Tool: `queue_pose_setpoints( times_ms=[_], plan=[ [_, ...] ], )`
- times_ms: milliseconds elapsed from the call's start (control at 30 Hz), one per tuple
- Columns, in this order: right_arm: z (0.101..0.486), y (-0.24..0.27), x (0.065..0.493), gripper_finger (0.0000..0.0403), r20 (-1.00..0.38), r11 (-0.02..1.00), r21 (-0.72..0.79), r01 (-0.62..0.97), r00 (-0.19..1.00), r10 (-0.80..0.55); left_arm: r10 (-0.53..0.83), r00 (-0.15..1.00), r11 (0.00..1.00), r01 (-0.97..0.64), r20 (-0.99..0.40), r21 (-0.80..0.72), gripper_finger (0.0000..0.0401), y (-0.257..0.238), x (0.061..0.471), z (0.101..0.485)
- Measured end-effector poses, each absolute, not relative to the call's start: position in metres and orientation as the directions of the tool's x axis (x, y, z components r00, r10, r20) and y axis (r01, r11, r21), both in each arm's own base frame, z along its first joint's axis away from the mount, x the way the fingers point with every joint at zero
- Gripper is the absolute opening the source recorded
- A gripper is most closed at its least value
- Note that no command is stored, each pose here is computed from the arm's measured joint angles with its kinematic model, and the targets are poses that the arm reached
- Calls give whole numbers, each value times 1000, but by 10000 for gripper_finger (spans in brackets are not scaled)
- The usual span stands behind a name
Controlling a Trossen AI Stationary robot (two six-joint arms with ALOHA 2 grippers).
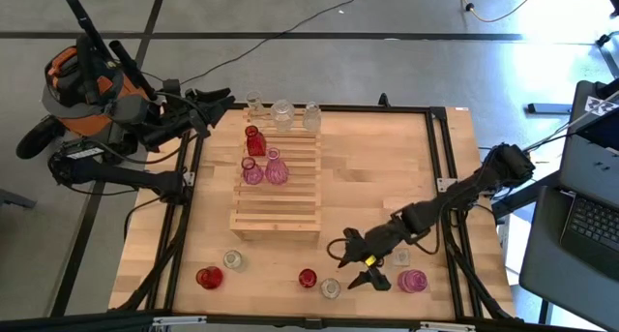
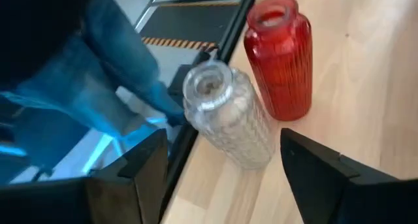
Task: Sort vases onto shelf
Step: Put the transparent vase on the shelf
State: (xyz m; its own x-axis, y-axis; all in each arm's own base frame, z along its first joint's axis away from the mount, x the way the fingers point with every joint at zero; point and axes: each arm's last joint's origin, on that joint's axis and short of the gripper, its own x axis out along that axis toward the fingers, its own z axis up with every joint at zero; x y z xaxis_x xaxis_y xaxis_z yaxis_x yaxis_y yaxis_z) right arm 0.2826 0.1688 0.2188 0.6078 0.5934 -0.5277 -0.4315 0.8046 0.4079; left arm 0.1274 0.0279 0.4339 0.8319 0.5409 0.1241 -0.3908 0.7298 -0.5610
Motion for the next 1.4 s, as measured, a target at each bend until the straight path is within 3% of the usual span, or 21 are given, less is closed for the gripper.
queue_pose_setpoints(
  times_ms=[333, 700, 867, 1400],
  plan=[
    [178, 183, 260, 246, -500, 854, 386, -349, 699, 511, 541, 832, 730, -391, 124, -561, 275, 28, 127, 434],
    [150, 195, 279, 246, -467, 857, 374, -353, 727, 503, 541, 832, 730, -390, 124, -561, 275, 28, 127, 434],
    [149, 206, 290, 246, -443, 845, 328, -422, 721, 532, 540, 832, 730, -390, 124, -561, 275, 28, 127, 434],
    [139, 238, 334, 246, -405, 866, 263, -426, 766, 500, 541, 832, 730, -391, 124, -561, 275, 28, 128, 434]
  ],
)
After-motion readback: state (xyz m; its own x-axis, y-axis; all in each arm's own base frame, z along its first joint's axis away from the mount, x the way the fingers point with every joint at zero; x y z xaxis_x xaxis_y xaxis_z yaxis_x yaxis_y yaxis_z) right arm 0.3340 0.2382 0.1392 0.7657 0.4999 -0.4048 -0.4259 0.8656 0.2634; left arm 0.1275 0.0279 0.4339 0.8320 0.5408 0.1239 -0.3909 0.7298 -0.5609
